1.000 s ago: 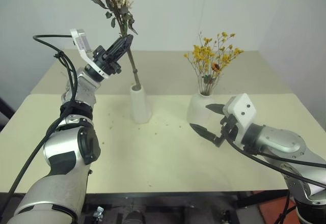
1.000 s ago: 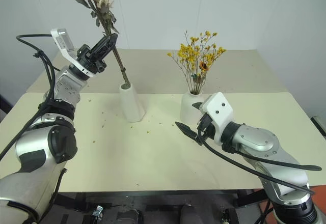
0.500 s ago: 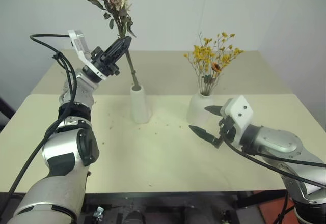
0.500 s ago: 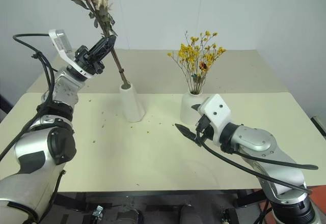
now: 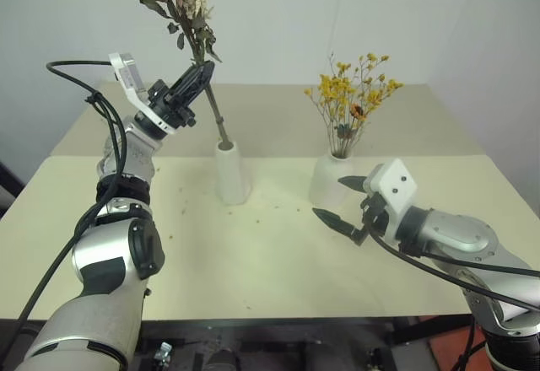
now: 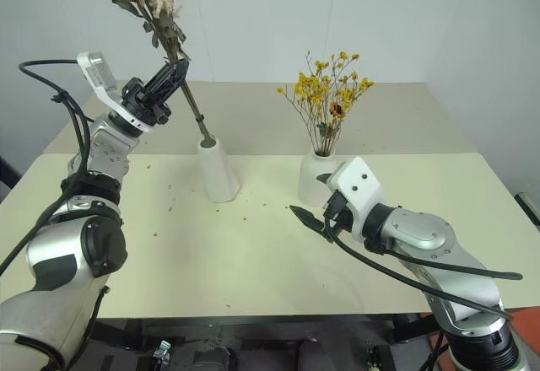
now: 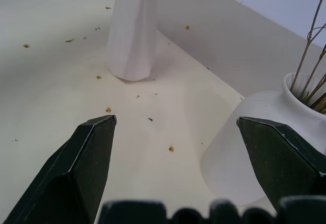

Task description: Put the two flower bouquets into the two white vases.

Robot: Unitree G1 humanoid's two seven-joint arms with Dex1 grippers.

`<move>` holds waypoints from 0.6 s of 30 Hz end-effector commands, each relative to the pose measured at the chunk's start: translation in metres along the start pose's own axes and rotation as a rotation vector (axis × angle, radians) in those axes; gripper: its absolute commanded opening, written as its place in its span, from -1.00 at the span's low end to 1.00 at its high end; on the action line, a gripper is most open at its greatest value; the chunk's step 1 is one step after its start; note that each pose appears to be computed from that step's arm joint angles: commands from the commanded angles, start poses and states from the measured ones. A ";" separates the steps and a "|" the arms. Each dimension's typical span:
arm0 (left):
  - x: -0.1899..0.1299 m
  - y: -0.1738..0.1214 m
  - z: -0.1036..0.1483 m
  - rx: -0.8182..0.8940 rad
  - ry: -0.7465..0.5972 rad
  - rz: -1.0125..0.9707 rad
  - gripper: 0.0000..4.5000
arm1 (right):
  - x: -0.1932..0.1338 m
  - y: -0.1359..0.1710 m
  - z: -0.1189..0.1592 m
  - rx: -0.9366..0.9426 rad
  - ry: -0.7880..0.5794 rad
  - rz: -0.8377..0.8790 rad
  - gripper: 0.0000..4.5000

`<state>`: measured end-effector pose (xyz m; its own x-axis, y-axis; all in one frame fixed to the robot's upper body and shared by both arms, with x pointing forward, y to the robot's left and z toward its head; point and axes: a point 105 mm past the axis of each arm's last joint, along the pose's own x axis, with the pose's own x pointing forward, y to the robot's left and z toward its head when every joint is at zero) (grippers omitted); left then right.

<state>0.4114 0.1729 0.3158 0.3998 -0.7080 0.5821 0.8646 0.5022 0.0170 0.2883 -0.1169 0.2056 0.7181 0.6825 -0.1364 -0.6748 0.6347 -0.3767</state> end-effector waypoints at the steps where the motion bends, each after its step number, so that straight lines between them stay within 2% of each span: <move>1: 0.006 -0.003 0.017 0.030 -0.064 -0.021 -0.94 | -0.002 -0.001 0.012 -0.037 -0.050 -0.008 1.00; 18: 0.011 -0.007 0.033 0.073 -0.109 -0.044 -0.94 | -0.001 0.002 0.009 -0.030 -0.042 0.000 1.00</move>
<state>0.4096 0.1745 0.3219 0.3841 -0.6807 0.6237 0.8638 0.5035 0.0176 0.2880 -0.1159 0.2045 0.7144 0.6859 -0.1383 -0.6788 0.6315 -0.3747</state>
